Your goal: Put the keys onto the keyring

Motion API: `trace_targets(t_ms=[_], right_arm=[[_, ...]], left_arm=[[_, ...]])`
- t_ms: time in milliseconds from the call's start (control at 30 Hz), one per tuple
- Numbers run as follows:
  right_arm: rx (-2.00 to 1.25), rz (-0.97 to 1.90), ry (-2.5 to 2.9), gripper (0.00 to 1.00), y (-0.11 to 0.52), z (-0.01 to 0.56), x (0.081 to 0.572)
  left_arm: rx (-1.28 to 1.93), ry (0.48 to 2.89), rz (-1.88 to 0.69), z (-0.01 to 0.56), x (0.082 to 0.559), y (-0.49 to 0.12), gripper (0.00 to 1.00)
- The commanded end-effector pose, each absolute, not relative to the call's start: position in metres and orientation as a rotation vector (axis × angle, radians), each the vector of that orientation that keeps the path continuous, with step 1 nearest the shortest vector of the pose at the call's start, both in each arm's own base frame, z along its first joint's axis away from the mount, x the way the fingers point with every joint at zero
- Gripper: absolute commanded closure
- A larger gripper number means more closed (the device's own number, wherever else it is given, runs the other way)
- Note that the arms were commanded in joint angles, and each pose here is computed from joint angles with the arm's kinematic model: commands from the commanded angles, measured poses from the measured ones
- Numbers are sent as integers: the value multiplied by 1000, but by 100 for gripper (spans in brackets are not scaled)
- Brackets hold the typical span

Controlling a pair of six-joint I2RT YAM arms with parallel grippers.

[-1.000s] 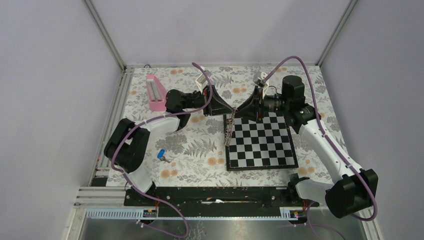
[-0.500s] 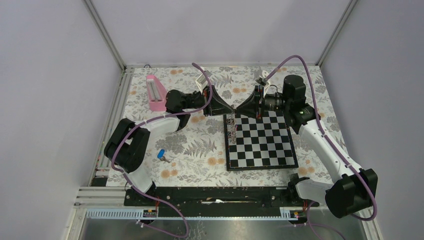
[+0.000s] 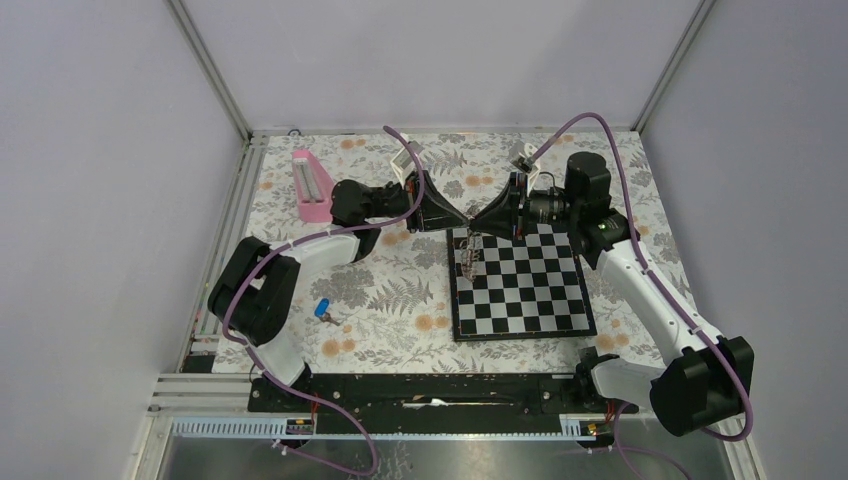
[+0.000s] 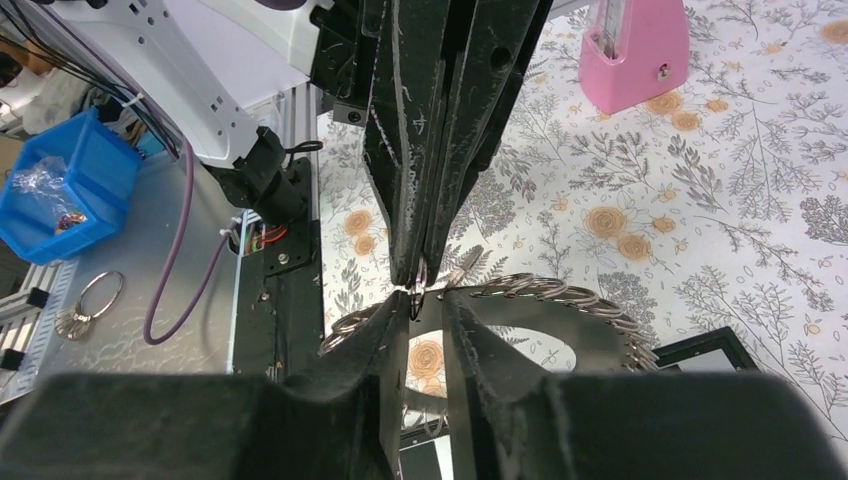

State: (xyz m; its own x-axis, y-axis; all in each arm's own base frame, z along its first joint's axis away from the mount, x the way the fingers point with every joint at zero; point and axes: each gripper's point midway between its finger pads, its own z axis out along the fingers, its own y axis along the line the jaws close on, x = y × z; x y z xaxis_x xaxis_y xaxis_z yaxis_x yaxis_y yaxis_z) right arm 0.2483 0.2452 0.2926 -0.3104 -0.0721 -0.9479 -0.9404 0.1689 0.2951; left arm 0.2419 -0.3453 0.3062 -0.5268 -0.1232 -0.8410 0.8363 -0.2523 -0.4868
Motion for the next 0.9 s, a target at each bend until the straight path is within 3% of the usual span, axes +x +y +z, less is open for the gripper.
trace_targets(t_ms=[0, 167, 233, 500, 867], right_arm=[[-1006, 1280, 1526, 78, 246, 305, 247], [-1011, 1286, 1517, 99, 246, 307, 245], [-1021, 1268, 1515, 100, 245, 308, 245], [-1062, 1115, 1626, 100, 234, 293, 253], [-1094, 1087, 1698, 100, 235, 279, 254]], left_arm=[[928, 1220, -1811, 321, 241, -345, 100], [939, 1226, -1799, 317, 243, -346, 100], [955, 1223, -1790, 316, 243, -346, 100], [1126, 1242, -1676, 306, 251, -345, 74], [1281, 1272, -1527, 293, 266, -355, 71]])
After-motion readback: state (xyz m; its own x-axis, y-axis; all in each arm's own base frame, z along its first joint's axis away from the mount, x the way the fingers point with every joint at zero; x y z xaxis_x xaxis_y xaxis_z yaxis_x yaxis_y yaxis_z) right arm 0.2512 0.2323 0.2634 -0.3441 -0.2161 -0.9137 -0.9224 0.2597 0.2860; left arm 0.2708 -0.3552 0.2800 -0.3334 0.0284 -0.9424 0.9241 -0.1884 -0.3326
